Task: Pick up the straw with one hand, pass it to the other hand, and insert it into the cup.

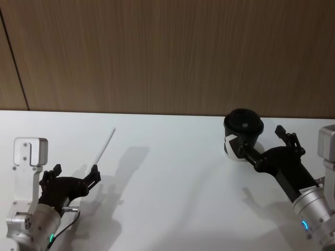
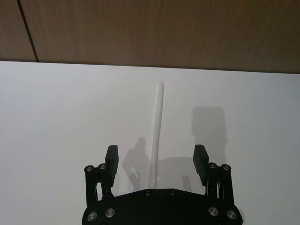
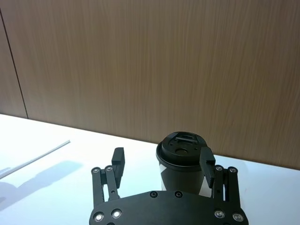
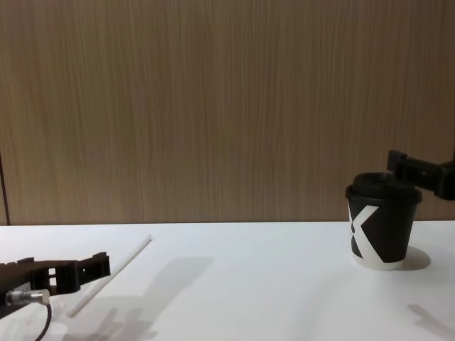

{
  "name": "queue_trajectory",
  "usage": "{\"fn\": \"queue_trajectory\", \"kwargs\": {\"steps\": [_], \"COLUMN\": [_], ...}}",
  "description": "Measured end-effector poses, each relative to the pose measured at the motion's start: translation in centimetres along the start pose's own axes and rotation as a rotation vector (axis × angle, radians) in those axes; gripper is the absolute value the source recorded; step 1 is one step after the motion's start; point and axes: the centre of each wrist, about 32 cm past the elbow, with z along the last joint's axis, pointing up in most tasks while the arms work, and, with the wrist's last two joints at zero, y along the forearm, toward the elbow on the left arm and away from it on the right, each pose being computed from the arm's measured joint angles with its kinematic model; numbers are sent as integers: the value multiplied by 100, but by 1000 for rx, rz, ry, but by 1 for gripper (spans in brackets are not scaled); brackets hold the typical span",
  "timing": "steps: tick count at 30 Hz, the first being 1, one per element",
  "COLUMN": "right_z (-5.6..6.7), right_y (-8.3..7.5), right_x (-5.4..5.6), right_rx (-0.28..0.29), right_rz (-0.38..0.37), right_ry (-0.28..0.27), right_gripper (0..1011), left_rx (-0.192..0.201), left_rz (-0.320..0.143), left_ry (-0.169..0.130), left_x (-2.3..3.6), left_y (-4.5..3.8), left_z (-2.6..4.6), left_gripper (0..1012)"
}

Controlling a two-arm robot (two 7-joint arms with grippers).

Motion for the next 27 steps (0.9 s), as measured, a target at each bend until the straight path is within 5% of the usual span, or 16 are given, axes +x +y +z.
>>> {"fn": "queue_trajectory", "kwargs": {"steps": [15,27], "right_z": [0,0], "right_y": [0,0], "right_x": [0,0], "right_rx": [0,0], "right_rz": [0,0], "right_ry": [0,0], "right_gripper": [1001,1001], "left_rx": [77,112], "left_rz": [-24,-19], "left_ry": [-70,-68], "left_x": [16,5], "left_y": [-138,-227], "left_z": [83,47], "left_gripper": [1001,1001]}}
